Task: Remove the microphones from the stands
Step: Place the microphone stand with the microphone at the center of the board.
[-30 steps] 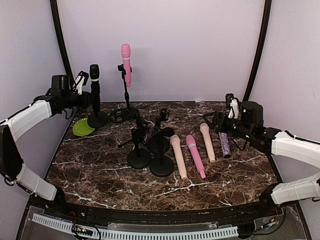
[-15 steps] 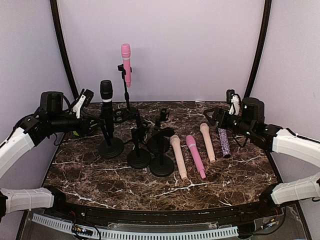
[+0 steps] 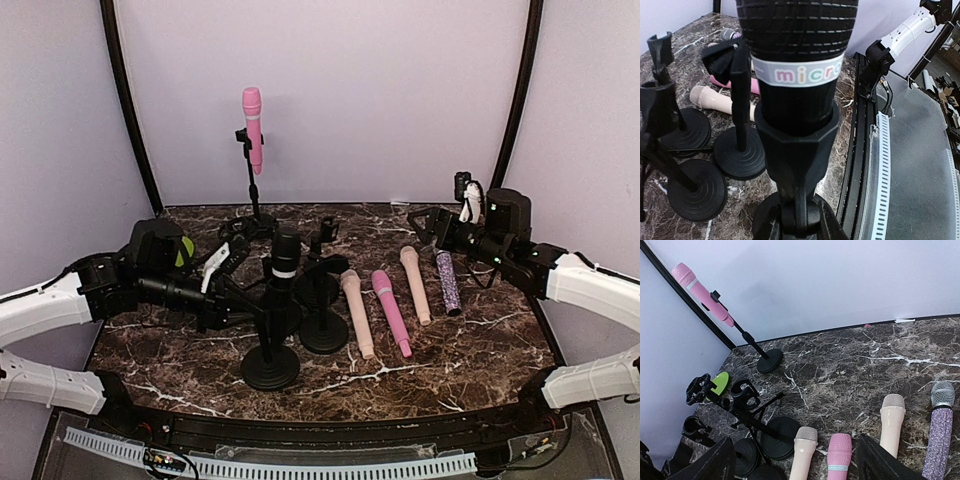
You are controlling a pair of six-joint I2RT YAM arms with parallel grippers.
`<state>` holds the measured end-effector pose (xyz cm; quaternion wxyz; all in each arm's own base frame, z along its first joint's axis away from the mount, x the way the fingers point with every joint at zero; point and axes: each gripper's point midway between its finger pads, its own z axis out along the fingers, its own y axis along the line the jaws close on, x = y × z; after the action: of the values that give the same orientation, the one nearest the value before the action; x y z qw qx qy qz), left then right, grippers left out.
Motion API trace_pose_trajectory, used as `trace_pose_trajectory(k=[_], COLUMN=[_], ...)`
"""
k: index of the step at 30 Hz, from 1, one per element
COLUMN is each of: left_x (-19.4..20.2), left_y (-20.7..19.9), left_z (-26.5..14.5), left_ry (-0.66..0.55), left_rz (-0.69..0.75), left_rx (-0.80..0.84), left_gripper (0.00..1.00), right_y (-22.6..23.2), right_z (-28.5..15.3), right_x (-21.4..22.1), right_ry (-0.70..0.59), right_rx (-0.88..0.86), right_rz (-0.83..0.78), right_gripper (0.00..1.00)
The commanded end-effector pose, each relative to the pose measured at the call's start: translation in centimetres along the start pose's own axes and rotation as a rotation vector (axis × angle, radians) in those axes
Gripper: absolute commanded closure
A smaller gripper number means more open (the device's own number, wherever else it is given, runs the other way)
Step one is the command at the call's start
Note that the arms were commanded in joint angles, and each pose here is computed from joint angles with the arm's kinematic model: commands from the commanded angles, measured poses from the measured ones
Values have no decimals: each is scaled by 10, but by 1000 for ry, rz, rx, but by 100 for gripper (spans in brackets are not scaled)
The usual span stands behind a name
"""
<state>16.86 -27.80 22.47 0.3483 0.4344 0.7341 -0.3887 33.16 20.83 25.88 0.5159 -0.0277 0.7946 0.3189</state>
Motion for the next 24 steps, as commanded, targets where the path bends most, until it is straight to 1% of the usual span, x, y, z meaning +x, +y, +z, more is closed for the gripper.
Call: trace_pose_trajectory(k=[1, 4, 5, 6, 7, 8, 9, 10, 18, 24], left_x=[-35, -28, -18, -19, -8, -11, -4, -6, 8, 9], left_y=[-9, -5, 2, 7, 13, 18, 22, 25, 44, 51], left_z=[14, 30, 36, 37, 41, 41, 43, 43, 49, 51], left_ry=[-172, -178, -159, -175, -161, -188, -180, -197, -179, -167], left_rz=[80, 102, 103, 115, 110, 133, 142, 152, 175, 194], left_rx=[17, 5, -22, -53, -73, -107, -121, -138, -226, -256], left_gripper=[100, 100, 100, 100, 100, 100, 100, 100, 100, 100], right_y=[6, 5, 5, 4, 3, 3, 3, 3, 3, 11], right_z=[-4, -7, -8, -8, -9, -10, -10, -10, -9, -5], right_x=[-13, -11, -10, -9, -9, -8, -8, -8, -9, -8], right_ry=[-48, -49, -51, -52, -53, -52, -53, -52, -54, -43], right_rx=[-28, -29, -29, -27, -26, -25, -24, -24, -25, -66], right_rz=[8, 13, 14, 15, 16, 16, 15, 15, 15, 19], right_gripper=[16, 16, 16, 16, 16, 16, 16, 16, 15, 15])
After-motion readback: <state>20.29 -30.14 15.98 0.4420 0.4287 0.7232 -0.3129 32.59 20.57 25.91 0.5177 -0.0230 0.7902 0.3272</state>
